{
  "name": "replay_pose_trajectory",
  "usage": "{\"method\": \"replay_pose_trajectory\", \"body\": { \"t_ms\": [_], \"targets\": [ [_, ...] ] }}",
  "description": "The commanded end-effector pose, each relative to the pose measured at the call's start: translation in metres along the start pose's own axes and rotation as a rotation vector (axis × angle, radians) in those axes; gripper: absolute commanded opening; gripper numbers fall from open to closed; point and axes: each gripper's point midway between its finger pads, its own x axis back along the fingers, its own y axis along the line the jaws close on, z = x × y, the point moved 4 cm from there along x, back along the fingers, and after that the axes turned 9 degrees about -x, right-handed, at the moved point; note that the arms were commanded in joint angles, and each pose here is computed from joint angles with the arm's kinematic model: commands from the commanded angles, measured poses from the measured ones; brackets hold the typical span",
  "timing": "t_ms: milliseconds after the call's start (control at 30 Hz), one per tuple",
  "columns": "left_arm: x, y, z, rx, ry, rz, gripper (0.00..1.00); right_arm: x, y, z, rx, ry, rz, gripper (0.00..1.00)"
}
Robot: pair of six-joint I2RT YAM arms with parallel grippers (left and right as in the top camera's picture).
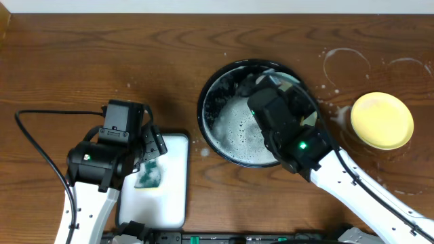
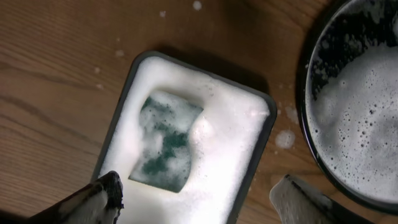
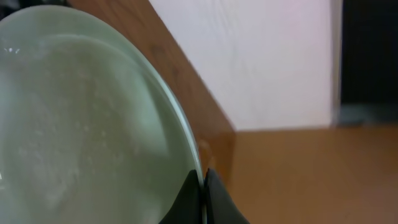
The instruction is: Clean dirty plates on tray and stack at the side
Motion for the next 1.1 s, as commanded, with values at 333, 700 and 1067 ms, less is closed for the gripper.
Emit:
{"method": "replay_pose_trajectory", "body": {
  "t_ms": [333,700,1067],
  "targets": [
    [0.004,0.000,-0.004,0.005,-0.017,0.002,0.82,-0.028,0.003,0.034,-0.536,0.169,-0.135,0.01],
    [0.004,0.000,-0.004,0.005,-0.017,0.002,0.82,-0.084,-0.026,0.093,-1.240,0.450,-0.556,0.01],
    [0.004,0.000,-0.004,0.005,-0.017,0.002,0.82,-0.128,-0.108,0.235,-1.701,0.639,-0.263,0.01]
  ]
}}
